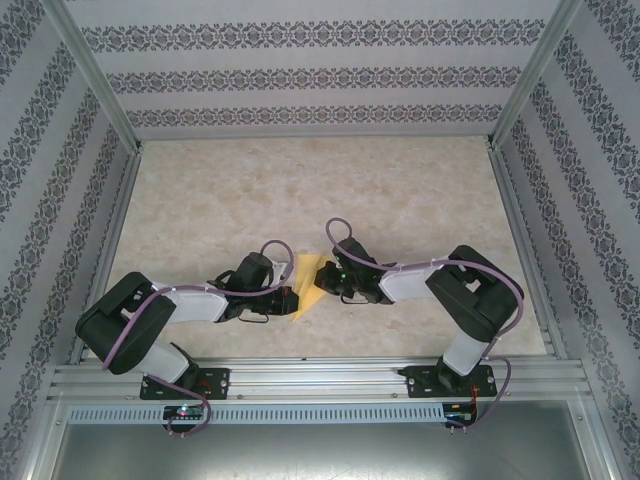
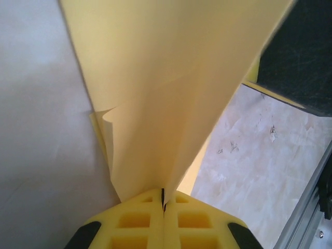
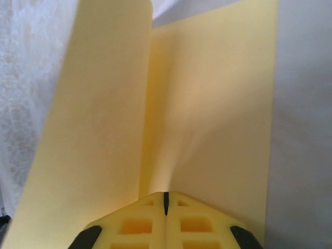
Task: Fold a paper plane with a square sheet of paper (pick it up from the middle)
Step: Fourth fold the wing at the center of the table.
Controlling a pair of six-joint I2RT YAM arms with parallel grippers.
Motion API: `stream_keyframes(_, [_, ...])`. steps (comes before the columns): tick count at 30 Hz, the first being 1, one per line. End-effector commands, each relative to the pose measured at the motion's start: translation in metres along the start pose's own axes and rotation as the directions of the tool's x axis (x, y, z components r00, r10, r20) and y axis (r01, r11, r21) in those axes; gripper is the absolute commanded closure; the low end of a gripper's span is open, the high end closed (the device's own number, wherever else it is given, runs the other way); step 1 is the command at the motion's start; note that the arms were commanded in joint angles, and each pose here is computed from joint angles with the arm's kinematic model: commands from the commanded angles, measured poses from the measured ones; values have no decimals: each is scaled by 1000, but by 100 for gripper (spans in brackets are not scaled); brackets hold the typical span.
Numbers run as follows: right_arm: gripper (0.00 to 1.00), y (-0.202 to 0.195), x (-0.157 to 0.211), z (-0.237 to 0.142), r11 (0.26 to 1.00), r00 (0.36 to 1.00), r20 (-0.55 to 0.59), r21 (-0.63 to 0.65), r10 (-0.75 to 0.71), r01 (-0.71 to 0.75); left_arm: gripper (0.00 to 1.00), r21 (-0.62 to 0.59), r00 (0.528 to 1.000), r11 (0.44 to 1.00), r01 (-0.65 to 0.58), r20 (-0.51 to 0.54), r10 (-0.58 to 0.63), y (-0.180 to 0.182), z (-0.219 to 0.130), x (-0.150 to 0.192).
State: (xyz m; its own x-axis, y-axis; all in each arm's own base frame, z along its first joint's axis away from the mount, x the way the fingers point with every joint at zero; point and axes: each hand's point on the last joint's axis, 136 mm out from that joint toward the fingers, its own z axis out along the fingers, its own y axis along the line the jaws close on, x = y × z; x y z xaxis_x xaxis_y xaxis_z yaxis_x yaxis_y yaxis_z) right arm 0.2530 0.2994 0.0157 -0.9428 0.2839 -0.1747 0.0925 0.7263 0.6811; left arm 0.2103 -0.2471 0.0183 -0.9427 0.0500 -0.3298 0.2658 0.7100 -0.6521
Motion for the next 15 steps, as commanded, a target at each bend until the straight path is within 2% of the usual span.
stream_keyframes(1, [95, -36, 19, -9, 990, 999, 26, 136, 41, -44, 98, -19, 998, 997, -70, 5, 70, 6, -1, 2])
stream_keyframes(7, [93, -26, 26, -23, 996, 994, 105, 84, 29, -38, 99, 3, 997, 998, -67, -33, 67, 5, 3, 8])
stream_keyframes(15, [86, 1, 7, -50, 996, 984, 152, 7, -91, 91, 99, 81, 992, 992, -94, -77, 100, -10, 4, 11])
